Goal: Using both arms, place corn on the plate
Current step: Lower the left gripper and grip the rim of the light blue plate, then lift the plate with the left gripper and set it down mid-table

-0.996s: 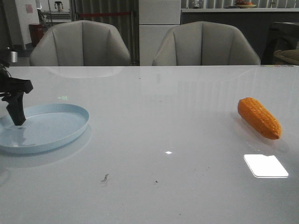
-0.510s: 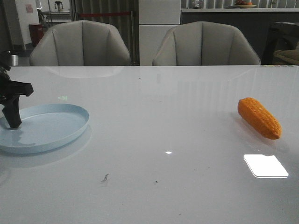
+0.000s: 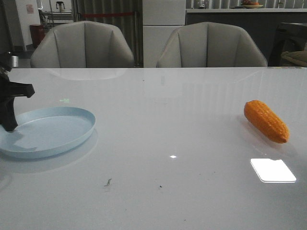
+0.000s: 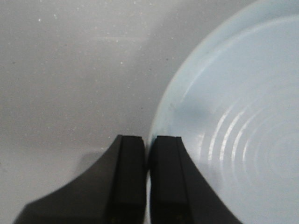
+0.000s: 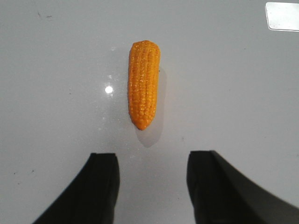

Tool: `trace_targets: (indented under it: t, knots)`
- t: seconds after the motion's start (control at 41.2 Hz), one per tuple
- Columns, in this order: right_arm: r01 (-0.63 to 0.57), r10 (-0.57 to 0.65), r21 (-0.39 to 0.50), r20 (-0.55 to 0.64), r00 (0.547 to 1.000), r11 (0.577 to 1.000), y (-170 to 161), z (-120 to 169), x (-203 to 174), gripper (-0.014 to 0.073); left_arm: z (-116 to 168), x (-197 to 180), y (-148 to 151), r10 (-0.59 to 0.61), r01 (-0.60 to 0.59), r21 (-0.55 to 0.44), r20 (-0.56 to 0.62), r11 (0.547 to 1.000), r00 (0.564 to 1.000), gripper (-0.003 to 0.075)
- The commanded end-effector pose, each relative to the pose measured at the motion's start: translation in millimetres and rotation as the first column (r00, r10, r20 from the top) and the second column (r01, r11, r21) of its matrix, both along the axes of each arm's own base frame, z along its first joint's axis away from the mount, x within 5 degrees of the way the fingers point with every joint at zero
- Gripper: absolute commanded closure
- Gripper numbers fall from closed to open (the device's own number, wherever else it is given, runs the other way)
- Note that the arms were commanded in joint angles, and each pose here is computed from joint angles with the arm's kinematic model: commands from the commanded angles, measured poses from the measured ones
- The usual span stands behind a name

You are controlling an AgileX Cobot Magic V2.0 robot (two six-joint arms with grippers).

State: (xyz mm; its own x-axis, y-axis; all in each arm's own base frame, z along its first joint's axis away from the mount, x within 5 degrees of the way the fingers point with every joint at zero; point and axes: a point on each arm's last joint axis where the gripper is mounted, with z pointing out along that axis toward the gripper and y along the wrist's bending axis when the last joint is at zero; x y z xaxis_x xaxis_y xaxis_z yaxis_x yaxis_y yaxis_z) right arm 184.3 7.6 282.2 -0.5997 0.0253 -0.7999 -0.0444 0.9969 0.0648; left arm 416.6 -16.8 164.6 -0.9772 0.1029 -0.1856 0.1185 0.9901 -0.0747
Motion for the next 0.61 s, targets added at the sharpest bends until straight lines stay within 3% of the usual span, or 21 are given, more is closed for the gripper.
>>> trace_targets:
  t: [0.0,0.267,0.583]
  knots:
    - [0.009,-0.009,-0.002,0.104,0.995,1.0,-1,18,4,0.0148,29,1,0,0.007,-0.007,-0.008,0.074,1.0,0.997,0.0624]
    - [0.008,-0.008,-0.002,0.1,0.995,1.0,-1,17,4,0.0148,38,4,0,0.004,-0.003,-0.008,0.081,1.0,0.997,0.0624]
    - [0.007,-0.007,-0.002,0.096,0.995,1.0,-1,17,4,0.0148,87,19,-4,-0.009,0.016,-0.044,0.146,0.999,0.989,0.0624]
